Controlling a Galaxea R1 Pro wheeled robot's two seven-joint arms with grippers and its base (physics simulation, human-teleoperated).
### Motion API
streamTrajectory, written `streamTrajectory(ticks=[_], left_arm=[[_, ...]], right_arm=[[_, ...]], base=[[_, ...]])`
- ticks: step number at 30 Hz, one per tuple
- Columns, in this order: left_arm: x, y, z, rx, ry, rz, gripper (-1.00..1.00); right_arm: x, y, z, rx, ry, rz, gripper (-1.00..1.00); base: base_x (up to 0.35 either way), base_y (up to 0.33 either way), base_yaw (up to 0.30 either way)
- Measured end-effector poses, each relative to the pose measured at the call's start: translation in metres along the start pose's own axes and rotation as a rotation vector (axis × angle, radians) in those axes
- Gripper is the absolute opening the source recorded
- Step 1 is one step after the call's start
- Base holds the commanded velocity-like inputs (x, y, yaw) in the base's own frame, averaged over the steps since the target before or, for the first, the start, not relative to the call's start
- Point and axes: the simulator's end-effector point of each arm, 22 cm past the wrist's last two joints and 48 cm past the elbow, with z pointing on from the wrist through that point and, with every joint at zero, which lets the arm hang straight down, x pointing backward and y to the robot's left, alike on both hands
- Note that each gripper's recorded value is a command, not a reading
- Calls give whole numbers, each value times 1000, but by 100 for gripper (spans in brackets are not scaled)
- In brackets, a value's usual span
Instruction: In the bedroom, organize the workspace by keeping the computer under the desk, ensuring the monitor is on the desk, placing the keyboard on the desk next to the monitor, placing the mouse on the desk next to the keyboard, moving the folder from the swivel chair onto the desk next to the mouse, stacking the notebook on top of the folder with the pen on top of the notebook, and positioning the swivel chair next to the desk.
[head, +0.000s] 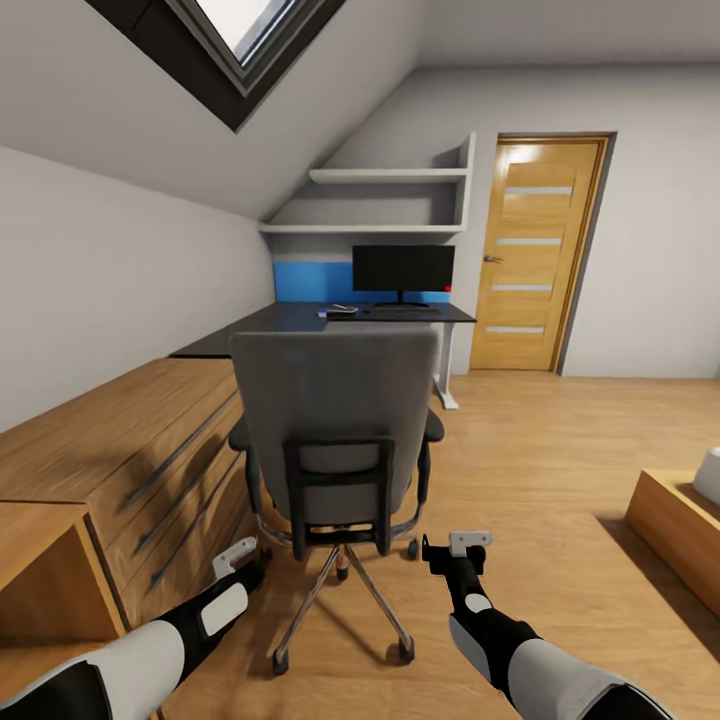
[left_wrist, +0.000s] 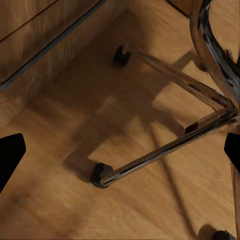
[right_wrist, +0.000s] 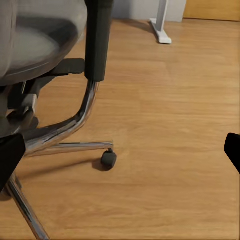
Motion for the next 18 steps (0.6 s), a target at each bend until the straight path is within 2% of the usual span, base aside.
streamTrajectory(ticks=[11,18], left_arm=[[1,-2,0,4,-1,17,100],[1,-2,0,3,-1,18,100]], right_arm=[[0,0,0,0,0,0,100],[0,0,0,0,0,0,100]], base=[[75,0,1],[168,0,0]])
